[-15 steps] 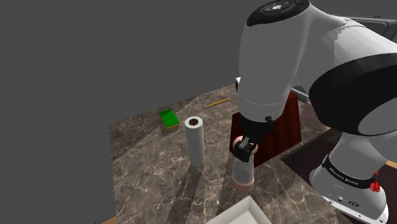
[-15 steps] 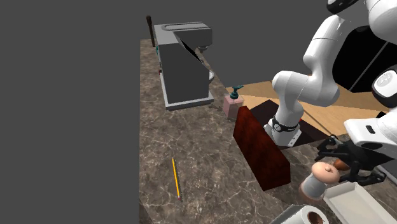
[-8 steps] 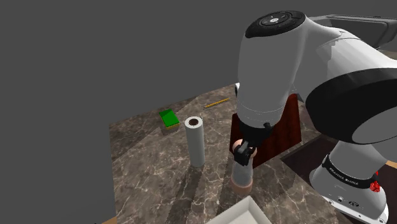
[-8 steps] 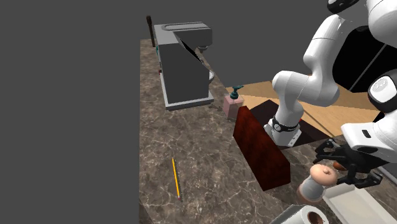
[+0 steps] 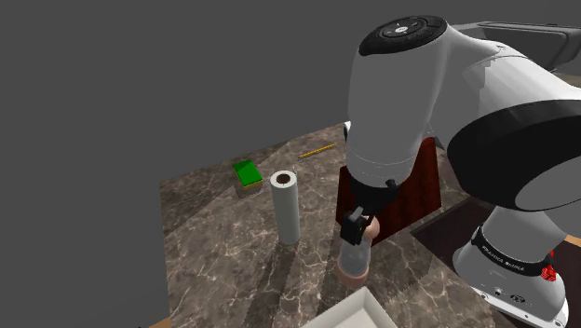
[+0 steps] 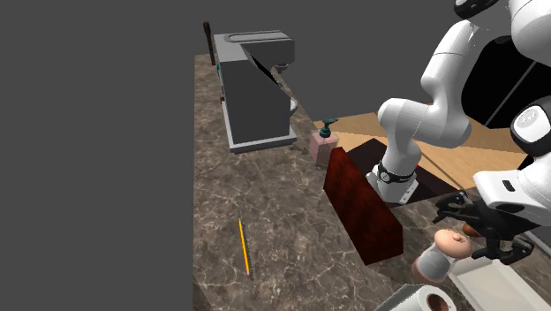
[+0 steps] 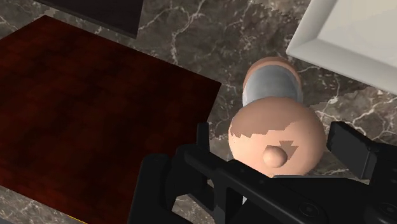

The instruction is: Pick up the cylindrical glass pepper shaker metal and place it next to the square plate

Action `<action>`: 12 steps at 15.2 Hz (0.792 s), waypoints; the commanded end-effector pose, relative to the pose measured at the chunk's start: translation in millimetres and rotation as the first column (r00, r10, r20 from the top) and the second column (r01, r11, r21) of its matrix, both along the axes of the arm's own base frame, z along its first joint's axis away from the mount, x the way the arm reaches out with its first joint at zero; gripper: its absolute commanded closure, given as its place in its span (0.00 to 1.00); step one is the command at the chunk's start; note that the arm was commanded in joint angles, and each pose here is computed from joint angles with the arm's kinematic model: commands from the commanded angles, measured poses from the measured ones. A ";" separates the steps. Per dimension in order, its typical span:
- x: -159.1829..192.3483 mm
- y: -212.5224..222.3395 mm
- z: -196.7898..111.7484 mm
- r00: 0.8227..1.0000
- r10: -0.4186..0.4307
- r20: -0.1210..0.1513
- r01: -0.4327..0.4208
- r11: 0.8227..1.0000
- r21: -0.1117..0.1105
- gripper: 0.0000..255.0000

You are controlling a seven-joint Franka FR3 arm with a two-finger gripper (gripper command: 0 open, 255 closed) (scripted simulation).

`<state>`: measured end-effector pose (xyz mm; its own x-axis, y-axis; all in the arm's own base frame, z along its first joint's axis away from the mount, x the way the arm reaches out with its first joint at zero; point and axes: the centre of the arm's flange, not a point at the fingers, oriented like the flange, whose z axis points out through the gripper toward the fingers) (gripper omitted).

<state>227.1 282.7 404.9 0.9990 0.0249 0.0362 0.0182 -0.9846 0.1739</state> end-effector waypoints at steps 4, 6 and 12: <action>-2.0 8.6 49.2 1.000 0.000 0.000 0.000 1.000 0.000 0.00; -2.0 8.6 49.2 1.000 0.000 0.000 0.000 1.000 0.000 0.00; -2.0 8.6 49.1 1.000 0.000 0.000 0.000 1.000 0.000 0.00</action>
<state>225.1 291.4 454.1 0.9990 0.0249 0.0363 0.0182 -0.9846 0.1739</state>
